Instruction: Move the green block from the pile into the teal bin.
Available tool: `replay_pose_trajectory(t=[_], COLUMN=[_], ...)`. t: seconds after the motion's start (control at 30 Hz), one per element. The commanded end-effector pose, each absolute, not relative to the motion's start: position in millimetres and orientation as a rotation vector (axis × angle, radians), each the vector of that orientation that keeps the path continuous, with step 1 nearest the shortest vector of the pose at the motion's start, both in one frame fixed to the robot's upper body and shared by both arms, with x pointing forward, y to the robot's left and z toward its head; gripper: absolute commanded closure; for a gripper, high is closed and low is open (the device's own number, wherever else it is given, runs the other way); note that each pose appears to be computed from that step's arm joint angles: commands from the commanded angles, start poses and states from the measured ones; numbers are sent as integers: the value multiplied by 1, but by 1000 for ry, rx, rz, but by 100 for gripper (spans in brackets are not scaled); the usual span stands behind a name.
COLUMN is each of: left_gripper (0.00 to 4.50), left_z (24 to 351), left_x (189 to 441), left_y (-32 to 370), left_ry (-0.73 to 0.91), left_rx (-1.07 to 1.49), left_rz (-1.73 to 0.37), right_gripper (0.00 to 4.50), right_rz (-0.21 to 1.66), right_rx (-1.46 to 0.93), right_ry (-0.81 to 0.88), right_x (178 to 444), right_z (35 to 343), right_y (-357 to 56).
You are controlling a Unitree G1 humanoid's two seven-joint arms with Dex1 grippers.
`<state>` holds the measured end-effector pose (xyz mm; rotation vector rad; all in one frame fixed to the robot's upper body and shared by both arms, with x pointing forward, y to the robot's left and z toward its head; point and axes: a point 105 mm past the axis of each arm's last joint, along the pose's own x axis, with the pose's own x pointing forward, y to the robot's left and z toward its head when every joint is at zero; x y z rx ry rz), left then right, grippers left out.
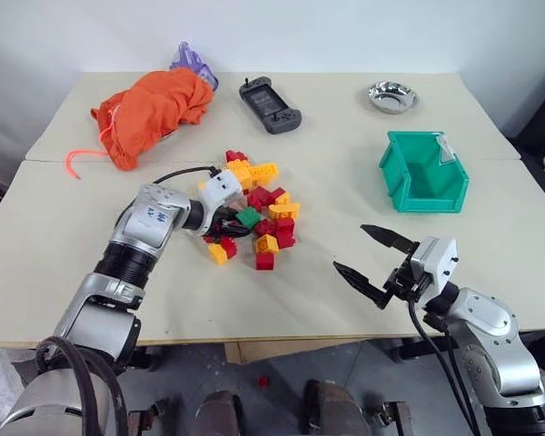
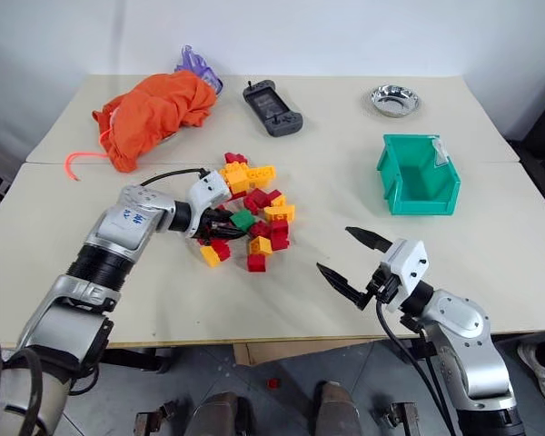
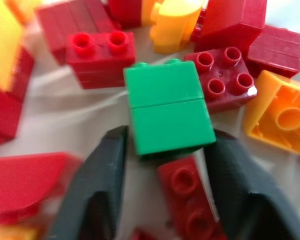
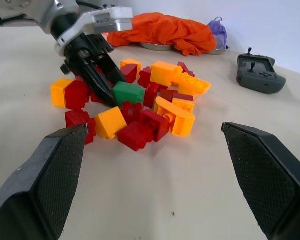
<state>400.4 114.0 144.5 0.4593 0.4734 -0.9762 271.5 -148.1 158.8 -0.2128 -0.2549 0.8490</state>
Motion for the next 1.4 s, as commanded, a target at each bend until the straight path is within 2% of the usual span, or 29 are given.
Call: replay_pose_trajectory(t=[0.03,0.13,0.3,0.43,0.53,0.67,0.77,0.83,0.87,1.0,1.1,1.2,1.27,1.4], left_gripper=[305,305,305,305,305,305,305,233,211,93,3,3,3,3], left_z=[155,163,212,232,221,196,173,160,156,160,179,188,186,194], left_x=[406,405,397,374,359,358,358,356,355,353,358,364,365,361], left_y=[109,108,104,55,0,-57,-71,-85,-88,-89,-73,-42,2,61], left_ry=[404,366,171,96,58,51,70,106,109,41,-30,-72,-83,-238], left_rx=[435,451,554,569,667,704,795,716,704,688,553,464,435,456], left_rz=[-986,-1032,-1224,-1482,-1641,-1641,-1623,-1606,-1600,-1623,-1620,-1619,-1629,-1549], right_gripper=[0,0,0,0,0,0,0,0,0,0,0,0,0,0], right_rz=[836,823,781,698,603,505,462,420,409,434,472,555,650,733], right_rx=[-235,-239,-246,-256,-284,-297,-300,-290,-285,-269,-278,-237,-272,-312], right_ry=[-309,-304,-282,-259,-227,-185,-170,-160,-152,-103,-76,-36,62,207], right_x=[267,267,261,257,249,239,231,224,220,212,214,221,237,262], right_z=[170,169,164,162,155,149,147,146,144,136,137,143,143,144], right_y=[-148,-150,-162,-180,-205,-227,-234,-242,-243,-242,-248,-247,-241,-227])
